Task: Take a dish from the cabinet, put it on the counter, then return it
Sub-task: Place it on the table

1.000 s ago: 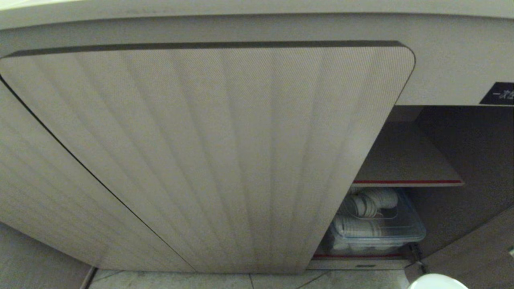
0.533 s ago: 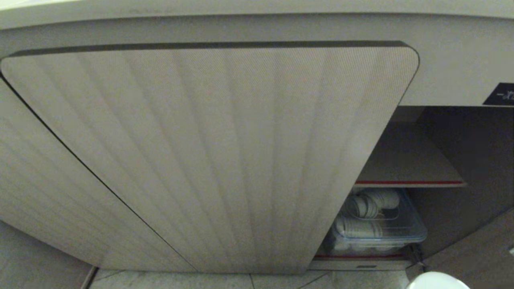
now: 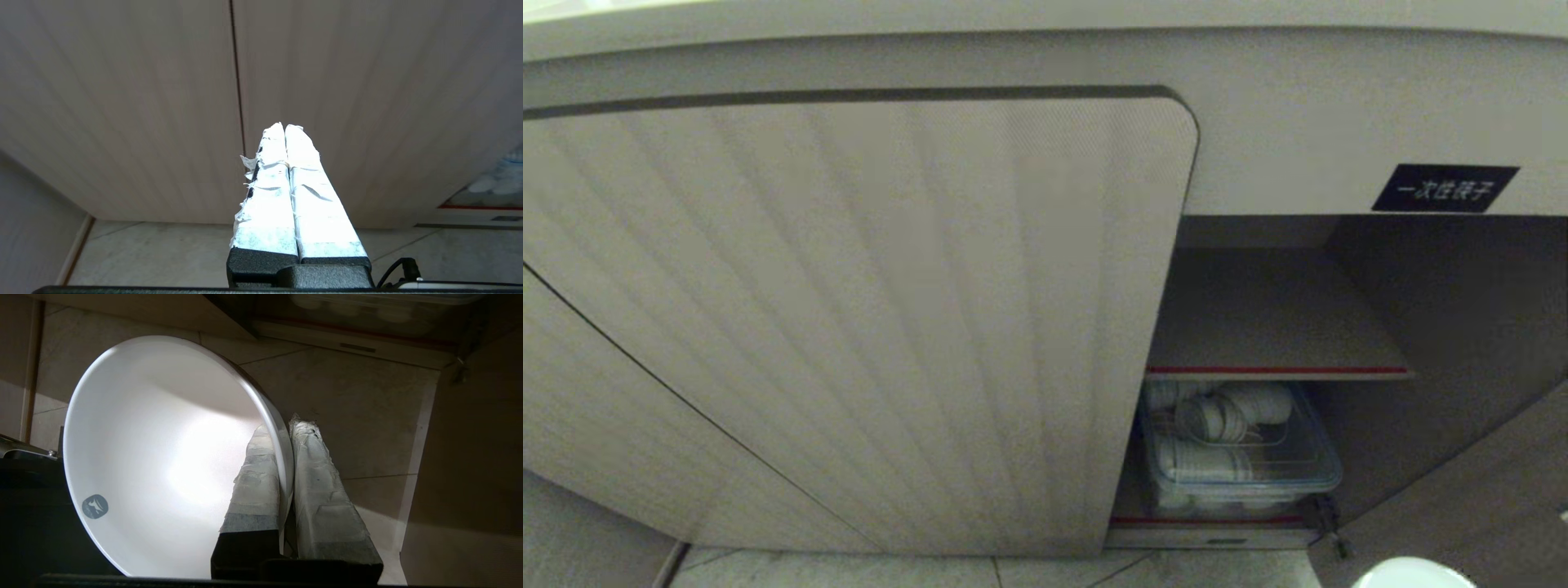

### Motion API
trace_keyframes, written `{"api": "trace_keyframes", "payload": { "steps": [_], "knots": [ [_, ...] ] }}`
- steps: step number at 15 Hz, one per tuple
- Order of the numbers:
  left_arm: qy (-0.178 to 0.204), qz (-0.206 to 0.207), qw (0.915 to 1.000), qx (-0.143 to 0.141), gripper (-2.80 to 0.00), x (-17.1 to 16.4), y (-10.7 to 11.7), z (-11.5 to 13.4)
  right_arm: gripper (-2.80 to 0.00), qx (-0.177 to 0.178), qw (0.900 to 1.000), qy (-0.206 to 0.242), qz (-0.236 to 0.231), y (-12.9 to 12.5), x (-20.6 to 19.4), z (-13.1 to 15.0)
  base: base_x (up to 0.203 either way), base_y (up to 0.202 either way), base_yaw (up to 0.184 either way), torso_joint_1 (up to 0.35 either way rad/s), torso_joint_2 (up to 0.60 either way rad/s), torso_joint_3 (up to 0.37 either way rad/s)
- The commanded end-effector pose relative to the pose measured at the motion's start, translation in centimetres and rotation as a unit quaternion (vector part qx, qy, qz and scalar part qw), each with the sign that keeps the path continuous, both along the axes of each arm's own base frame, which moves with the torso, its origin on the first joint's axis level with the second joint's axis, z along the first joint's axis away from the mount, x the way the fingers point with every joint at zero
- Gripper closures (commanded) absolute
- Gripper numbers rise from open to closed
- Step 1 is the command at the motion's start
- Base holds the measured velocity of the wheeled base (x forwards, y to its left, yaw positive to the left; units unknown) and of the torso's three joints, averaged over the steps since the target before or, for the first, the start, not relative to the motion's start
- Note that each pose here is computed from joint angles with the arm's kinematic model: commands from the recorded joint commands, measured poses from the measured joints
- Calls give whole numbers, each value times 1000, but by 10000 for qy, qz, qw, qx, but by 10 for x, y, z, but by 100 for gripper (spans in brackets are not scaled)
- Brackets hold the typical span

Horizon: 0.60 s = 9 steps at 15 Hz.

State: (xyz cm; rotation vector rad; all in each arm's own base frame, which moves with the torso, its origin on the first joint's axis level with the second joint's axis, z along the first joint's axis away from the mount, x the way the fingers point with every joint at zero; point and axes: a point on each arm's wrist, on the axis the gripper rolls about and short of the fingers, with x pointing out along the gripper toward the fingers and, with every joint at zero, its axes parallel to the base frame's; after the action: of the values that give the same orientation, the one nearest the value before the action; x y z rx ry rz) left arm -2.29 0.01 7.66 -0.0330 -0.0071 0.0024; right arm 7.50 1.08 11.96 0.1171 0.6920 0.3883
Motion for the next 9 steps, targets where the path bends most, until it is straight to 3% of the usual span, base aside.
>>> {"api": "trace_keyframes", "payload": {
  "steps": [1, 9],
  "knots": [
    [-3, 3, 10000, -4, 0, 0, 0, 0, 0, 8, 10000, 20, 12, 0, 0, -1, 0, 0, 0, 0, 0, 0],
    [4, 8, 10000, -4, 0, 0, 0, 0, 0, -4, 10000, 60, -2, 0, -2, -4, 0, 0, 0, 0, 0, 0]
  ]
}}
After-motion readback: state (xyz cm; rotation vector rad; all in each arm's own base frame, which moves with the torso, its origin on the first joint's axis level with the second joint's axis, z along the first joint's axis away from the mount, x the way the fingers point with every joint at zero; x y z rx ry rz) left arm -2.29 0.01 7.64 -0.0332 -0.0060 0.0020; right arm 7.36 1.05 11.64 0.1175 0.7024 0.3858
